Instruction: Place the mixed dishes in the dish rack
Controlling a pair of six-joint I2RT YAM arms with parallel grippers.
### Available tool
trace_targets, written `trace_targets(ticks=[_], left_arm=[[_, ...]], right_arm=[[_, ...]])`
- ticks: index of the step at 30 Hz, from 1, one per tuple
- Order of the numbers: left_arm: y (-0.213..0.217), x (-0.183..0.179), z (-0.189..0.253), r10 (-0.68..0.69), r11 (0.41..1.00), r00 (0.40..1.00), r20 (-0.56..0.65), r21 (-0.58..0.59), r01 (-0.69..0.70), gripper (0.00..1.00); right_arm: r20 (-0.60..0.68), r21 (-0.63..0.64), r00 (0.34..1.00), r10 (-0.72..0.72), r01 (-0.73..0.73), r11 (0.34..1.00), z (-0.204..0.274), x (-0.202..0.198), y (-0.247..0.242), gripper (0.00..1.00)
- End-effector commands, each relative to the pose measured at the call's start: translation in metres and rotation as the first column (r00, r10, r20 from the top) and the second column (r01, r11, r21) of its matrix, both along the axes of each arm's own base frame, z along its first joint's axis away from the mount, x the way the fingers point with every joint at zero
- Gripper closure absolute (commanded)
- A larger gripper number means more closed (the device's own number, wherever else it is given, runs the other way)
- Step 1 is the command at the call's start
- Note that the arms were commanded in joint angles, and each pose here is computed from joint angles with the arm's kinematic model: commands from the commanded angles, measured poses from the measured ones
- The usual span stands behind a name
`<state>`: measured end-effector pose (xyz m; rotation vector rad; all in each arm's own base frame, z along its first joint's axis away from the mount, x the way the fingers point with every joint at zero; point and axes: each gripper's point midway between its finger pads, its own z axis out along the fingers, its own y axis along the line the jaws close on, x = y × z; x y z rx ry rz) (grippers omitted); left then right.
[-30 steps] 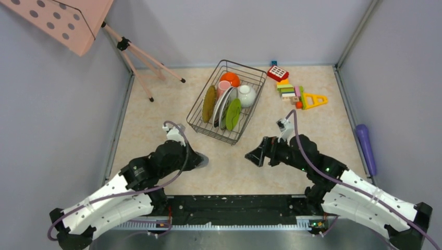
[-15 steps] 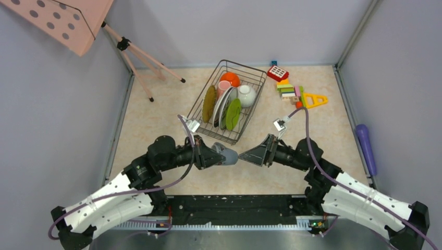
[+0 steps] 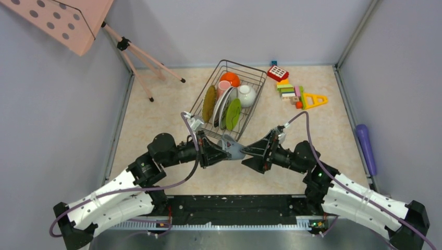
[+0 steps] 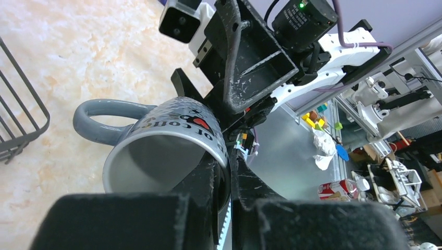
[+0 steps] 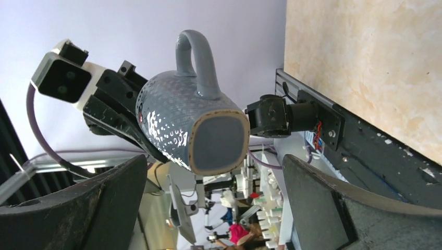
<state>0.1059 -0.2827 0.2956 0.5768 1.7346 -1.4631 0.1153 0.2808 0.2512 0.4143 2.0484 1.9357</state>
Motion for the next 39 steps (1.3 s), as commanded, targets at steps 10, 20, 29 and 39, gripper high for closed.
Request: trace_targets(ticks=[10,20,29,39], left_arm=[[-0.004,-0.012,0.068,-0.062,0.972,0.978,0.198,-0.209,0.104,1.0],[-0.013,-0.011,0.068,-0.092,0.966,0.976,0.195,-0.22,0.135,1.0],[-0.015,-0.01,0.062,-0.099,0.965,0.979,0.177,-0.223,0.138,1.0],[-0.018,0.016,0.032,0.009,0.996,0.995,0.101,-0.091,0.0,0.68]], right_arm=[[0.004,0.232,0.999,0.042,-0.042,0.972,0.046,-0.004,0.004,0.06],[0.029,0.275,0.998,0.049,-0.055,0.96,0.067,-0.006,0.004,0.22],[0.021,0.303,1.0,0.012,-0.018,0.953,0.072,-0.003,-0.003,0.58],[0.042,0.136,0.986,-0.162,0.155,0.978,0.054,0.021,-0.014,1.0]])
